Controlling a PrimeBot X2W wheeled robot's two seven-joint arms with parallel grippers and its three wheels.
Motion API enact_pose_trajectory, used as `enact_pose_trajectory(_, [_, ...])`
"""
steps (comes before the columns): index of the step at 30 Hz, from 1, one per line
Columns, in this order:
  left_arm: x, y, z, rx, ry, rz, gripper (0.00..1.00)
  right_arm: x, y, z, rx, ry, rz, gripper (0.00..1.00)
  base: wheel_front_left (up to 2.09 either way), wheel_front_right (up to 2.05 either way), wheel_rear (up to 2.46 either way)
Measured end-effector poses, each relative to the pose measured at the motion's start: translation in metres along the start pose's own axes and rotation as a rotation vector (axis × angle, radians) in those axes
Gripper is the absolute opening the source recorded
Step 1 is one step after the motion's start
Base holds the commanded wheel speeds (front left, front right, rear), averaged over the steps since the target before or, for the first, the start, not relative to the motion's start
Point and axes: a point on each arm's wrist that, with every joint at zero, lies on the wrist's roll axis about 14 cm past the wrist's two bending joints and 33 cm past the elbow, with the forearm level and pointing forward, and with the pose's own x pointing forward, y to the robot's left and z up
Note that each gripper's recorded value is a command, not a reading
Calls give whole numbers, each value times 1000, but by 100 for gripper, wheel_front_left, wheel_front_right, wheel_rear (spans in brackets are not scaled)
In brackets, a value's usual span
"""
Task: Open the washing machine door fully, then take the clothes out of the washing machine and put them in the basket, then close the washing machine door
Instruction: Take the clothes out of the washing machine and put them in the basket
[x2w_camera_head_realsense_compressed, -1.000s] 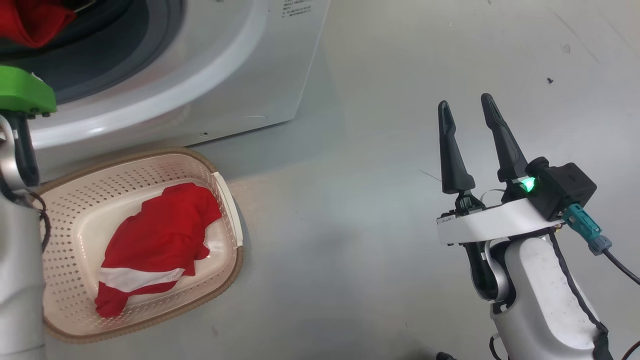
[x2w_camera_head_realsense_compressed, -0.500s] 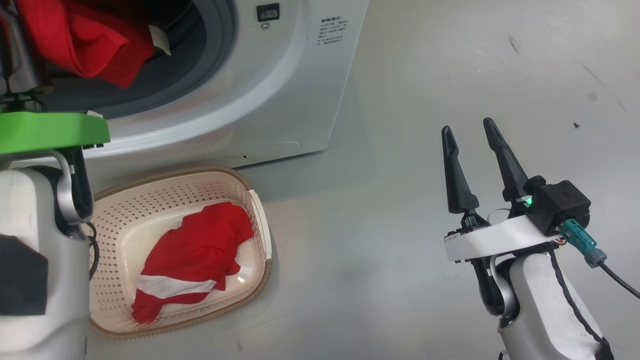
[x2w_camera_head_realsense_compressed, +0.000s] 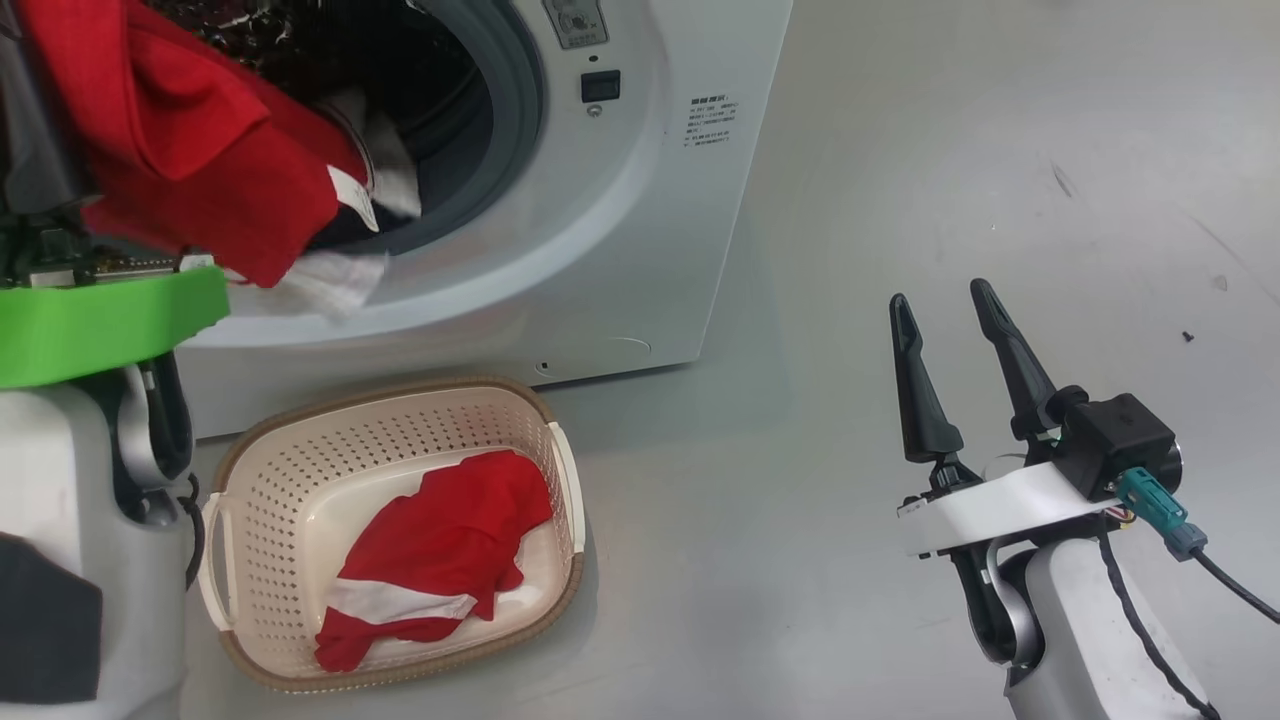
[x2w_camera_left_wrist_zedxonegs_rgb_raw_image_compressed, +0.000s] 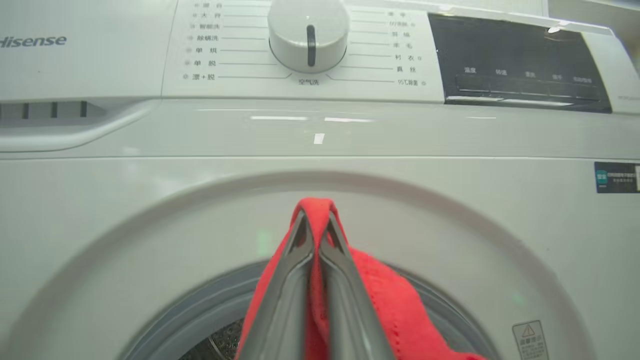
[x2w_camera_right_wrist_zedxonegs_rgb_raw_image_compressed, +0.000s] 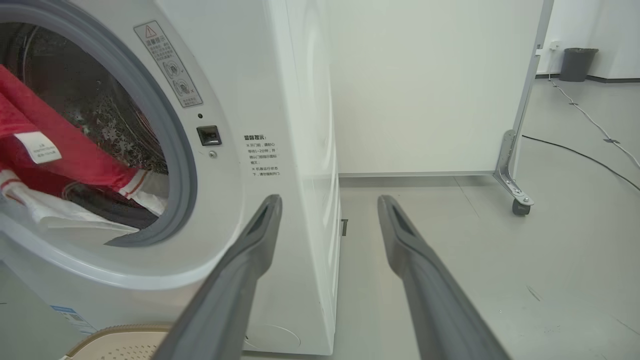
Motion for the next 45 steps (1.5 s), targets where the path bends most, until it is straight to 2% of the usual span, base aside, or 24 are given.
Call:
enact_pose_trajectory(10, [-20,-8,49,6,-89,-16,0,-14,8,6,3,-10,16,100,0,0,0])
enact_pose_trajectory(16, [-44,-2,44,22,-42,3,0,-16,16,9,2,-18,41,100,0,0,0])
enact_pose_trajectory(29, [-133,1,-53,-28,376,55,0,-18,21,3,-3,-1,68,100,0,0,0])
enact_pose_trajectory(42, [-175,11,-126,-42,614,98,0,-11,15,-16,4,44,53,100,0,0,0])
enact_pose_trajectory(45, [-186,14,-155,-34,709,94,0,-5,11,-20,8,52,45,100,0,0,0])
